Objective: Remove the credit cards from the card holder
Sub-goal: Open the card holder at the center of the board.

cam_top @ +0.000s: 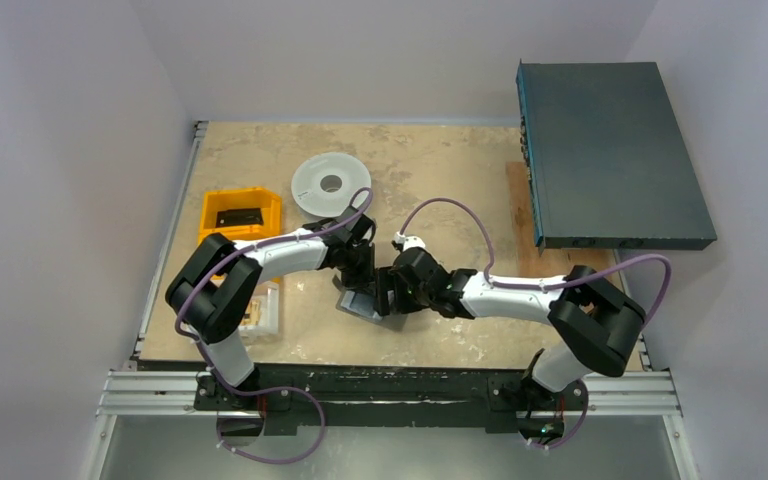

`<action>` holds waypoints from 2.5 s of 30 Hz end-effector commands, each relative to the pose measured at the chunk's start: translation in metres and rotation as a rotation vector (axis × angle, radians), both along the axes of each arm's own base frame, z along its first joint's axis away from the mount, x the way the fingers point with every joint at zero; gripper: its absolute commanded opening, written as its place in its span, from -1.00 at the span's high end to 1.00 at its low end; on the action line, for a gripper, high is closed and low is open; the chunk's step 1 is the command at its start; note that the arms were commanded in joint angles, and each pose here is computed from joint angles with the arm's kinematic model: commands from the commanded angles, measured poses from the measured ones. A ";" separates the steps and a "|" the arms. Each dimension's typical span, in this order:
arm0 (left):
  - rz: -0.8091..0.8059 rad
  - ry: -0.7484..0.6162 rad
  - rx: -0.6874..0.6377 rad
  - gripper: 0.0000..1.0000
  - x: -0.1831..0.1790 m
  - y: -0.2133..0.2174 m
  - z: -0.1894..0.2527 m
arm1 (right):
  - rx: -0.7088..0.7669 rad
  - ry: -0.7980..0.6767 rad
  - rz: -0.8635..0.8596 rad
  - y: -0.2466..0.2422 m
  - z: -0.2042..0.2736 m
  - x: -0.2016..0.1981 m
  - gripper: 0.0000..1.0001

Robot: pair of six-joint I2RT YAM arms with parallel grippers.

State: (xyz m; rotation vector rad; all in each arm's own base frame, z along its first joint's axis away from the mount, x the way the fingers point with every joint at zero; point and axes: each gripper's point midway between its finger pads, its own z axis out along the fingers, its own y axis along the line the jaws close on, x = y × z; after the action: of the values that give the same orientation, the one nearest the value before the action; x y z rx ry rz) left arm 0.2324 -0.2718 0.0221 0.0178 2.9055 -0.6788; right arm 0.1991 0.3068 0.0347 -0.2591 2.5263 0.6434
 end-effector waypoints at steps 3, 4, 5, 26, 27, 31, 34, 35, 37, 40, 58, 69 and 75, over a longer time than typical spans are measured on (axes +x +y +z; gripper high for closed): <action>0.023 0.011 0.049 1.00 0.001 0.008 -0.012 | -0.106 0.014 -0.035 -0.007 -0.020 0.003 -0.34; 0.024 0.009 0.046 1.00 0.001 0.007 -0.011 | -0.117 0.023 -0.044 -0.009 -0.024 0.003 -0.19; 0.024 0.008 0.045 1.00 0.001 0.008 -0.009 | -0.133 0.034 -0.055 -0.014 -0.029 0.001 -0.07; 0.028 0.008 0.059 1.00 -0.004 0.014 -0.013 | 0.060 -0.164 -0.084 0.002 0.084 0.025 0.13; 0.029 0.007 0.057 1.00 -0.003 0.014 -0.013 | 0.100 -0.174 -0.072 0.012 0.091 0.027 0.17; 0.026 0.007 0.054 1.00 -0.003 0.013 -0.012 | 0.204 -0.178 -0.033 0.038 0.098 0.031 0.30; 0.026 0.006 0.051 1.00 -0.003 0.013 -0.012 | 0.257 -0.158 -0.032 0.050 0.090 0.033 0.45; 0.026 0.007 0.049 1.00 -0.003 0.012 -0.012 | 0.254 -0.153 -0.049 0.048 0.084 0.036 0.52; 0.029 0.007 0.046 1.00 -0.003 0.011 -0.011 | 0.257 -0.136 -0.081 0.045 0.072 0.042 0.64; 0.031 0.012 0.034 1.00 -0.004 0.010 -0.011 | 0.309 -0.122 -0.123 0.040 0.067 0.052 0.78; 0.041 -0.036 -0.025 1.00 0.002 0.007 0.017 | 0.124 0.088 -0.176 -0.006 -0.021 0.025 0.98; 0.054 -0.117 0.056 0.78 0.000 0.039 0.036 | 0.051 0.138 -0.174 -0.019 -0.050 0.015 1.00; 0.074 -0.133 0.171 0.75 0.001 0.069 0.023 | 0.037 0.142 -0.173 -0.019 -0.057 0.018 1.00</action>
State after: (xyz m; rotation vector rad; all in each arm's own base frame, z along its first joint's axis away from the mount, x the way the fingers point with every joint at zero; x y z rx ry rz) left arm 0.2334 -0.2282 0.0528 -0.0354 2.8111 -0.5405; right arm 0.2316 0.3140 0.0180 0.0277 2.5076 0.8256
